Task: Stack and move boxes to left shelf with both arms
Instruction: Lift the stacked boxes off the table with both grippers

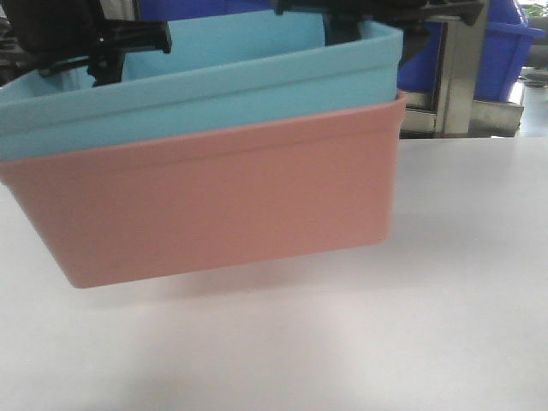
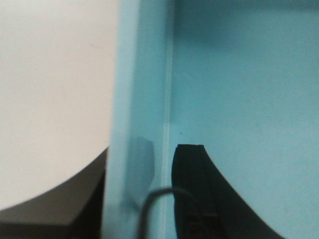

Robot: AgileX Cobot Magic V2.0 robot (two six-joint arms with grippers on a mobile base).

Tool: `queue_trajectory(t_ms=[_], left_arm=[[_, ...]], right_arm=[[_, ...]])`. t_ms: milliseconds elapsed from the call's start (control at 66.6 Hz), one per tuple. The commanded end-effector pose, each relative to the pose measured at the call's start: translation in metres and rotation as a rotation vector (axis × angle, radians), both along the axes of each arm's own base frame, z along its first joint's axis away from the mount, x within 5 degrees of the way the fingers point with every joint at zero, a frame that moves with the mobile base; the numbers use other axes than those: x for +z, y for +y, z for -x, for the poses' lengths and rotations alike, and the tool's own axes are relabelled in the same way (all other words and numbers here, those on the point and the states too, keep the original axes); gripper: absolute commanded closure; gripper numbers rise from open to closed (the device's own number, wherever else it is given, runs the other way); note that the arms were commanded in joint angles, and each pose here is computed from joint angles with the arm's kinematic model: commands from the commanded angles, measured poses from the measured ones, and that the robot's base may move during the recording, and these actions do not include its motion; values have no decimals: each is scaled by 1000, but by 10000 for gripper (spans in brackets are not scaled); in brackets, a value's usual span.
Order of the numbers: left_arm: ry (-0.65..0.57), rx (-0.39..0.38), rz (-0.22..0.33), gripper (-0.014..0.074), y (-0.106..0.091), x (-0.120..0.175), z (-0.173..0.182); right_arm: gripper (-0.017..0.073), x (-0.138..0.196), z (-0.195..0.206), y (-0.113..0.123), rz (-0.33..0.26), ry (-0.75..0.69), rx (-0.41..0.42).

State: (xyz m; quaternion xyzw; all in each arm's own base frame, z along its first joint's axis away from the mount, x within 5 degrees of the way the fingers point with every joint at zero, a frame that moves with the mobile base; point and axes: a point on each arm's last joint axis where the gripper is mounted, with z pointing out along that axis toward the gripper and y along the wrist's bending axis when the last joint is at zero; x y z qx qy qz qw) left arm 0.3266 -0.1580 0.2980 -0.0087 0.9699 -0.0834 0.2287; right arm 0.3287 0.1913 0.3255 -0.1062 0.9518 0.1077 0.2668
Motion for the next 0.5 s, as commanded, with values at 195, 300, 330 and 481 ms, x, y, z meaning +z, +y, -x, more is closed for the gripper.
queue_trajectory(t_ms=[195, 300, 330, 481], left_arm=[[-232, -99, 96, 596, 3, 87, 53], [-272, -98, 99, 596, 3, 99, 65], [-280, -96, 101, 596, 3, 101, 67], [-286, -119, 109, 596, -4, 103, 73]], right_arm=[[504, 67, 33, -22, -46, -231, -53], [504, 65, 48, -27, -37, -228, -90], [504, 63, 52, -27, -35, -224, -93], [504, 56, 65, -25, -35, -228, -85]])
